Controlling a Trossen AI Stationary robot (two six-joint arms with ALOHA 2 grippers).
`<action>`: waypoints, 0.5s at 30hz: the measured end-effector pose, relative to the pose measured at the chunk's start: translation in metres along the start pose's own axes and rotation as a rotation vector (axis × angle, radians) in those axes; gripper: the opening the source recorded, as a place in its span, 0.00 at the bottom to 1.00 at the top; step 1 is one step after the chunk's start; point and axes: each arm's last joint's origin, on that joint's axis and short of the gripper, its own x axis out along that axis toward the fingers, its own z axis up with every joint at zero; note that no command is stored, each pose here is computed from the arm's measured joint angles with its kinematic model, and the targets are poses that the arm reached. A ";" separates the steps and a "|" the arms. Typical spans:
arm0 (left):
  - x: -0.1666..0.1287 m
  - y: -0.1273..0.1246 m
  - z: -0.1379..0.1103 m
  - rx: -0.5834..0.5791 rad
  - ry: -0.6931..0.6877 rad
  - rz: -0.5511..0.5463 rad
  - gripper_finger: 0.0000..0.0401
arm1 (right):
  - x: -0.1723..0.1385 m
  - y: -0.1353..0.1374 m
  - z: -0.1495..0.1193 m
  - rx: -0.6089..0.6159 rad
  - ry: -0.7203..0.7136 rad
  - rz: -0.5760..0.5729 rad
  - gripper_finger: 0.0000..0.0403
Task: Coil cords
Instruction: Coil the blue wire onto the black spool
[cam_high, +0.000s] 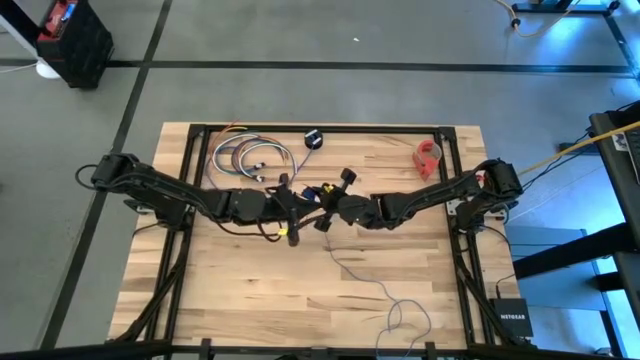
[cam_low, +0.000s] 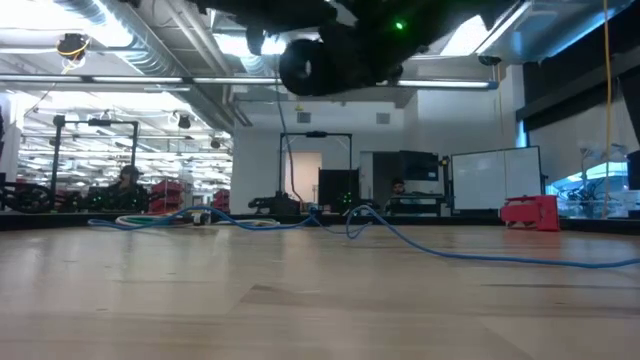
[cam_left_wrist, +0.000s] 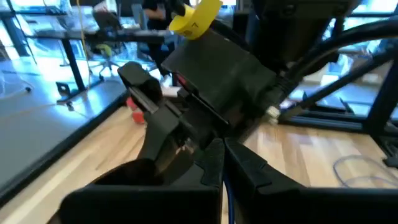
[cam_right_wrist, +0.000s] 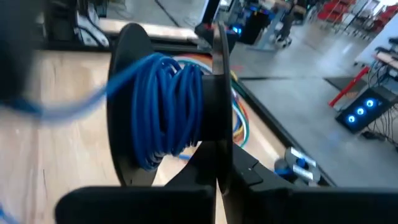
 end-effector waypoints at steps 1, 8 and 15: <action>0.001 -0.001 0.000 0.003 -0.014 -0.001 0.00 | 0.000 0.000 0.003 0.005 -0.013 -0.001 0.01; 0.003 -0.002 0.000 0.034 -0.033 -0.002 0.00 | -0.005 -0.004 0.030 -0.020 -0.091 -0.006 0.01; 0.002 -0.006 0.004 0.048 -0.058 -0.014 0.00 | -0.019 -0.015 0.050 0.006 -0.151 0.024 0.01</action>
